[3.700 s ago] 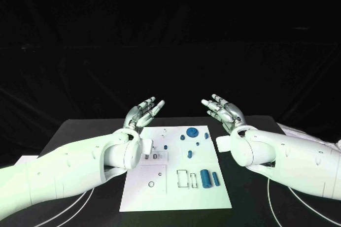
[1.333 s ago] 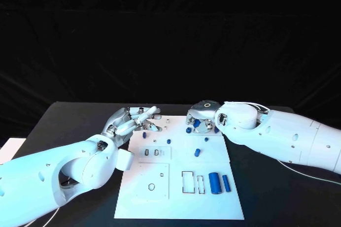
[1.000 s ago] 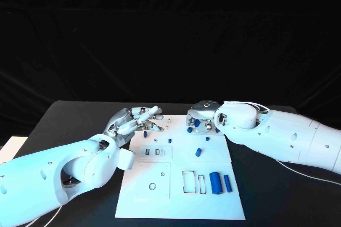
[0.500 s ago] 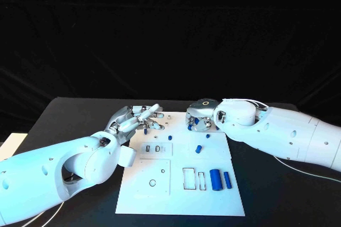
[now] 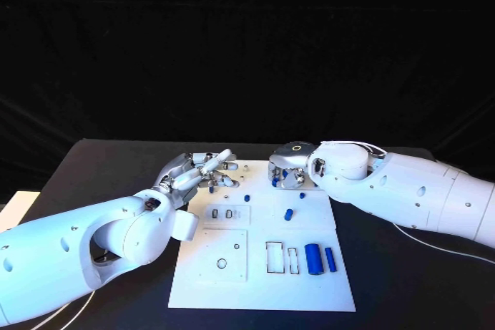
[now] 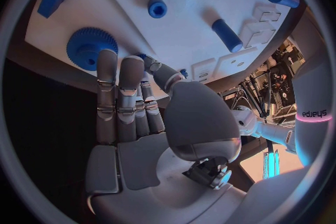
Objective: Assemble the parts on the task board
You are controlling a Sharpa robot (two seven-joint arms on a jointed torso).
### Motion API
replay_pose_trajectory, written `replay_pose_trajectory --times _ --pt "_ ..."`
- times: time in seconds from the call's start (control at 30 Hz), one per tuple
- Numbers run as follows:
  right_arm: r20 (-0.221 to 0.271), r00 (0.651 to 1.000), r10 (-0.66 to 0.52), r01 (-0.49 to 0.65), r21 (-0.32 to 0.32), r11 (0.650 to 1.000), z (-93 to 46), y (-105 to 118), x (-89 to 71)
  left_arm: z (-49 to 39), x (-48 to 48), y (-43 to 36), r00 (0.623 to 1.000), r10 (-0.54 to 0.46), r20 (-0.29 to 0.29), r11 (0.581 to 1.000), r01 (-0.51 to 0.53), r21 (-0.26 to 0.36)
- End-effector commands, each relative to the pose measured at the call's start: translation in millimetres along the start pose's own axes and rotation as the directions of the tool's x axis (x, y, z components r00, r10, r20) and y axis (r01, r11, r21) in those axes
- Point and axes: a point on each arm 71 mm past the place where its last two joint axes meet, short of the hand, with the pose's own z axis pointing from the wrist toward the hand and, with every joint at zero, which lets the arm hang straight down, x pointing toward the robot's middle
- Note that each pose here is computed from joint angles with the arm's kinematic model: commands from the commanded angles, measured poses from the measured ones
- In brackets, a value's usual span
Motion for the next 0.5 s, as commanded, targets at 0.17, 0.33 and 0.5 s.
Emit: replay_pose_trajectory --times 0.17,0.33,0.5 --pt "-0.03 1.0 0.002 -0.002 0.0 1.0 1.8 0.7 6.6 -0.1 2.6 -1.2 1.0 -0.016 -0.023 1.0 0.016 0.005" --pt "-0.038 0.999 0.005 -0.005 0.001 1.0 2.2 0.6 8.2 -0.1 2.6 -1.2 1.0 -0.016 -0.023 1.0 0.016 0.005" --pt "-0.008 1.0 0.008 -0.008 0.0 1.0 2.3 1.1 6.7 0.1 2.3 -1.1 1.0 -0.016 -0.022 1.0 0.016 0.005"
